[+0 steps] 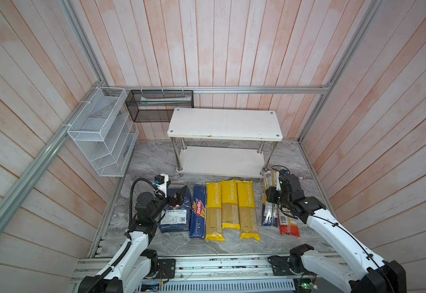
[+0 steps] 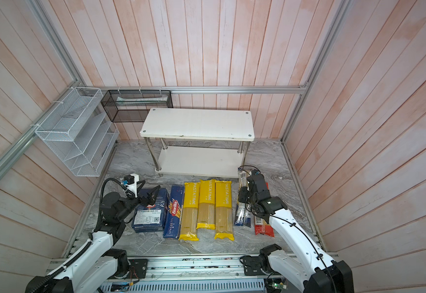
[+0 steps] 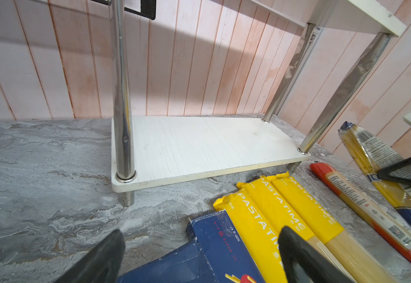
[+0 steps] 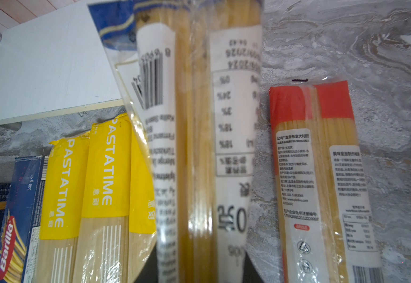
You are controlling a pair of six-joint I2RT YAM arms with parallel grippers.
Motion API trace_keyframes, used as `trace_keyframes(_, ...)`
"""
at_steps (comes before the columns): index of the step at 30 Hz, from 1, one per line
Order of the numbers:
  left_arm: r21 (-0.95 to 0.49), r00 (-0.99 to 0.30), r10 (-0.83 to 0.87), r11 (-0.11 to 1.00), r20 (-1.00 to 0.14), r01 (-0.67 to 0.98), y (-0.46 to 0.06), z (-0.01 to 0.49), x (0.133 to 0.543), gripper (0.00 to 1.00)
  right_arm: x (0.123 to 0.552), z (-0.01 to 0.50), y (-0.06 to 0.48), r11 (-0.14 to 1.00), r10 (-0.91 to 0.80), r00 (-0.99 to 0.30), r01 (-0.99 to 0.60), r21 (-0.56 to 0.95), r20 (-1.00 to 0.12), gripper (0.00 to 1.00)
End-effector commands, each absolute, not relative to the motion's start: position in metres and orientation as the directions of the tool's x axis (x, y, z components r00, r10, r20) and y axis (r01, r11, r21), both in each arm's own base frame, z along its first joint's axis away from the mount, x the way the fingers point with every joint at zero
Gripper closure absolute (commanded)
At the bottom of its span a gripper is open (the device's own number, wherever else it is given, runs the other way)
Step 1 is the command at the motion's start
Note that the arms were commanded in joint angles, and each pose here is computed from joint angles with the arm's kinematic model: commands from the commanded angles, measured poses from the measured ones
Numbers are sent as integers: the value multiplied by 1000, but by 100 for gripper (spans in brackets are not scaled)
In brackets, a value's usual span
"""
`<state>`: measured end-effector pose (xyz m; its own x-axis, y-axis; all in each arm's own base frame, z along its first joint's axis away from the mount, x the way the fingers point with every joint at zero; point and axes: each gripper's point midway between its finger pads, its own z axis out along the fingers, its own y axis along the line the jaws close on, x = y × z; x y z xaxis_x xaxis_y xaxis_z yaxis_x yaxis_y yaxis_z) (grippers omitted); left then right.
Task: Arrange pasta packages on shelves
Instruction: Pick up the pasta bag from the middle-right of the table, then place the pasta bag on the shelf.
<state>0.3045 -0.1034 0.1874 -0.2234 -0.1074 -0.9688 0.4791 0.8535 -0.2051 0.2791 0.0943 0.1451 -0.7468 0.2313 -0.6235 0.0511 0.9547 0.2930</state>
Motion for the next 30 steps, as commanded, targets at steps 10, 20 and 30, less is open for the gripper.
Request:
trace_keyframes(10,-200,-209,-110,853,-972,481,-102,188,303,0,286,215,98,933,253,-622,-45,356,-741,100)
trace_keyframes(20,-200,-209,-109,852,-972,484,-103,188,303,0,282,247,104,924,234,-588,-114,366,-775,100)
trace_keyframes(30,-198,-207,-108,852,-972,485,-103,188,303,0,272,288,105,910,233,-537,-174,376,-811,100)
